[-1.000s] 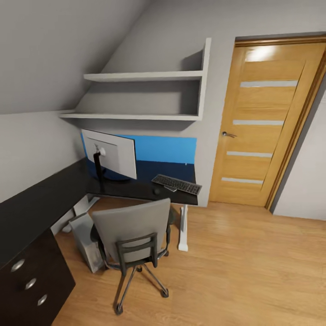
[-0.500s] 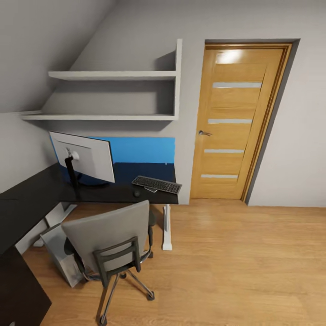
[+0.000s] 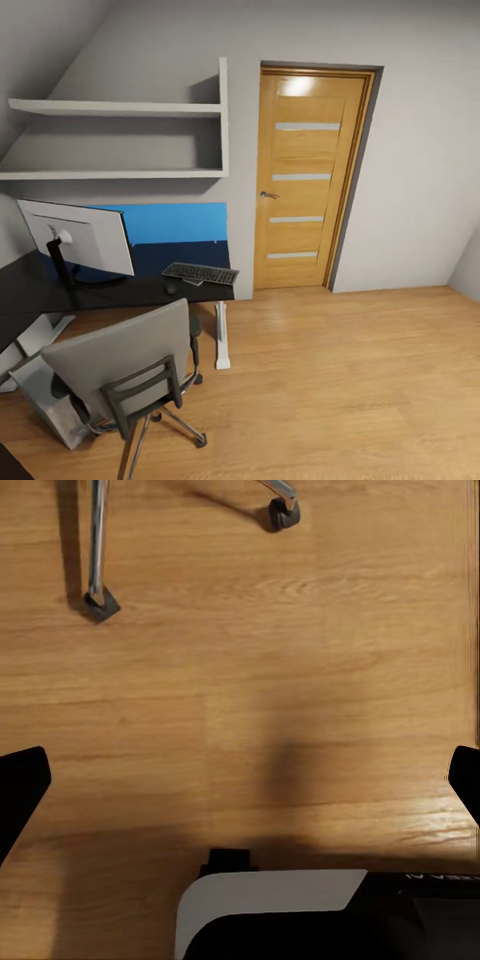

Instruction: In the bedroom, organize the workspace by keeping the computer under the desk, ensuring the monitor is on the desk, placing the keyboard on the desk next to the monitor, placing the mouse on the desk next to the keyboard, moving the folder from the swivel chair onto the desk next to the mouse, stacking the notebook on top of the folder with the pen on top of the notebook, and positioning the swivel chair next to the desk.

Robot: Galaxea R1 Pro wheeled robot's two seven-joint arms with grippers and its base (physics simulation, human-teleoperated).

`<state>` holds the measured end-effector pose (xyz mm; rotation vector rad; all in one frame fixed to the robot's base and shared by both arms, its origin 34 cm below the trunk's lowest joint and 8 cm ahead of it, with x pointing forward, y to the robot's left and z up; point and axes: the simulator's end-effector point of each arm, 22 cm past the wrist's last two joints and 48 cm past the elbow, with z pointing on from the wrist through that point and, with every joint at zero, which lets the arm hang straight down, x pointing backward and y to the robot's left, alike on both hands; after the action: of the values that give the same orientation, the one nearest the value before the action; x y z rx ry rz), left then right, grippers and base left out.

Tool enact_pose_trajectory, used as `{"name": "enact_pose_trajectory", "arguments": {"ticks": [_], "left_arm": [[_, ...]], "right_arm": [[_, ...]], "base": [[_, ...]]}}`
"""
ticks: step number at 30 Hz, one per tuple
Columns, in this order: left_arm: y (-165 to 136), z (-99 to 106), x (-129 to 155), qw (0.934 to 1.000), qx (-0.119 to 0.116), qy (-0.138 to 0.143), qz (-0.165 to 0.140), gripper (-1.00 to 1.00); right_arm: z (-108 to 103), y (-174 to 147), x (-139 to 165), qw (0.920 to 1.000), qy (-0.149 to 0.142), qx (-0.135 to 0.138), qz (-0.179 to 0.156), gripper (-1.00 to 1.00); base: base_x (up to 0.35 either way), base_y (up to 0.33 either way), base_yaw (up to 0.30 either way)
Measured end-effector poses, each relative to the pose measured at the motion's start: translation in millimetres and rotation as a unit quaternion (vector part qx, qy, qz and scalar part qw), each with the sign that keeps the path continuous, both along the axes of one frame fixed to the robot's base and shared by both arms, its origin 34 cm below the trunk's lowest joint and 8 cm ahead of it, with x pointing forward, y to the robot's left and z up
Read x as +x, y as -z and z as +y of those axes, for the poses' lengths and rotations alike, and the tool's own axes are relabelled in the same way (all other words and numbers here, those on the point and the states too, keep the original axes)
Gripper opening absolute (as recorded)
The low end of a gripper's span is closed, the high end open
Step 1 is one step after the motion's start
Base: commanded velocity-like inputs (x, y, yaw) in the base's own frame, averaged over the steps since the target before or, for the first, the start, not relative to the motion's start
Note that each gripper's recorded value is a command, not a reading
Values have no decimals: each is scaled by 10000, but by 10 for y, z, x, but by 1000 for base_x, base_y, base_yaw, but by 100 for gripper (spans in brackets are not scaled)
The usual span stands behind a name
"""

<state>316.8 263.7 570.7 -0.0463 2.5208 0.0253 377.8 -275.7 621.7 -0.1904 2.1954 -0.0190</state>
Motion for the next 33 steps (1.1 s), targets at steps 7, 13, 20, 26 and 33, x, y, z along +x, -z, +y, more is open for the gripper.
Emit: {"name": "enact_pose_trajectory", "arguments": {"ticks": [7, 13, 20, 26, 33], "left_arm": [[1, 1, -3, 10000, 1, 0, 4, 100], [5, 2, -10, 10000, 1, 0, 14, 100], [18, 1, -36, 10000, 1, 0, 51, 100], [28, -9, -60, 10000, -5, 4, 82, 100], [40, -11, -82, 9999, -6, 6, 115, 100]], "right_arm": [[-1, 4, -4, 10000, 2, -2, 9, 100], [0, 12, -12, 10000, -1, -1, 28, 100], [0, 25, -27, 10000, -1, -1, 56, 100], [-9, 35, -43, 10000, 2, -8, 80, 100], [-12, 50, -60, 9999, 3, -11, 107, 100]], "base": [[0, 0, -300], [0, 0, -280], [1, 0, -252], [136, 0, -248], [55, 0, -248]]}}
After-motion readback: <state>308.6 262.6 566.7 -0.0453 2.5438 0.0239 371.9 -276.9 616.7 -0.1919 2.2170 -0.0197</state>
